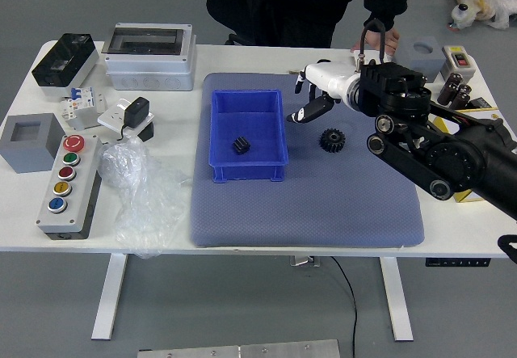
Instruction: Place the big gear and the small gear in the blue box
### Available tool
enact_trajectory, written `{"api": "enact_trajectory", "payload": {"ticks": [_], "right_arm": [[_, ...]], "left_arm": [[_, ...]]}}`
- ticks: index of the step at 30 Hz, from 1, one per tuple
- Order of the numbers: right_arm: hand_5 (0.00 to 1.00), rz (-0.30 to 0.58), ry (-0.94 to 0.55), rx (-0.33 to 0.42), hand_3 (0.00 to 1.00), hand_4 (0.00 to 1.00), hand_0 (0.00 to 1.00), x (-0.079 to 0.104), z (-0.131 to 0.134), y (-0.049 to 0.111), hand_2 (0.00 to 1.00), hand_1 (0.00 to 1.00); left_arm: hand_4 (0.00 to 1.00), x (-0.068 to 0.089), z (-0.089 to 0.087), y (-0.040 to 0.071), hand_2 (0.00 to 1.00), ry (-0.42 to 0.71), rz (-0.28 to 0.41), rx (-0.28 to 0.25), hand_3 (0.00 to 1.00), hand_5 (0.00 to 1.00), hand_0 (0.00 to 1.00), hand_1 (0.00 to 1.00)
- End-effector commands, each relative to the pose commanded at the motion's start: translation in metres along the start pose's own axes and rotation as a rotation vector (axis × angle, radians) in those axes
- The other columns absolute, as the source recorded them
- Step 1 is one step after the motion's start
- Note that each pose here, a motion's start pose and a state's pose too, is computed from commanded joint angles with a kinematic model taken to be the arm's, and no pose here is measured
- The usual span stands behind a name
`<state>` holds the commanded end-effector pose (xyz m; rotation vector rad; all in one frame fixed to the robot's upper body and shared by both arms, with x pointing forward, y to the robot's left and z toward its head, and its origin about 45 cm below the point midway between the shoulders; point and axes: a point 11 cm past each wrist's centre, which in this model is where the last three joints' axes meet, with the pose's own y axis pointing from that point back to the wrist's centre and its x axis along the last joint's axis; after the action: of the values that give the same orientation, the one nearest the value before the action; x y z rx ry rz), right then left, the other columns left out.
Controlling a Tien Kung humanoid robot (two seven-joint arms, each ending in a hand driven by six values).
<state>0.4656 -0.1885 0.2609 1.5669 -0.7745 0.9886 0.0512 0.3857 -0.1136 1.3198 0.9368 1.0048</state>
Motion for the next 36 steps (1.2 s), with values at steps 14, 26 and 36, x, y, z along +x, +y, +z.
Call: {"api": "enact_trajectory", "payload": {"ticks": [14, 26, 36], "right_arm": [[0.462, -0.038, -0.055, -0.021, 0.716, 0.839, 0.529, -0.015, 0.031, -0.003, 0.673, 0.533], [0.424, -0.07, -0.101, -0.021, 0.704, 0.826, 0.622, -0.026, 0.043, -0.008, 0.736, 0.612], [0.347, -0.086, -0.116, -0.036, 0.682, 0.791, 0.64, -0.034, 0.05, -0.011, 0.756, 0.626]], "left_arm": [[0.601, -0.001, 0.003, 0.0, 0.829, 0.001, -0.002, -0.006, 0.782, 0.375, 0.862, 0.83], [0.601, -0.002, 0.005, -0.001, 0.829, -0.001, -0.003, -0.01, 0.782, 0.375, 0.862, 0.83], [0.6, -0.003, 0.006, -0.001, 0.829, -0.004, -0.005, -0.009, 0.781, 0.375, 0.862, 0.83]]}}
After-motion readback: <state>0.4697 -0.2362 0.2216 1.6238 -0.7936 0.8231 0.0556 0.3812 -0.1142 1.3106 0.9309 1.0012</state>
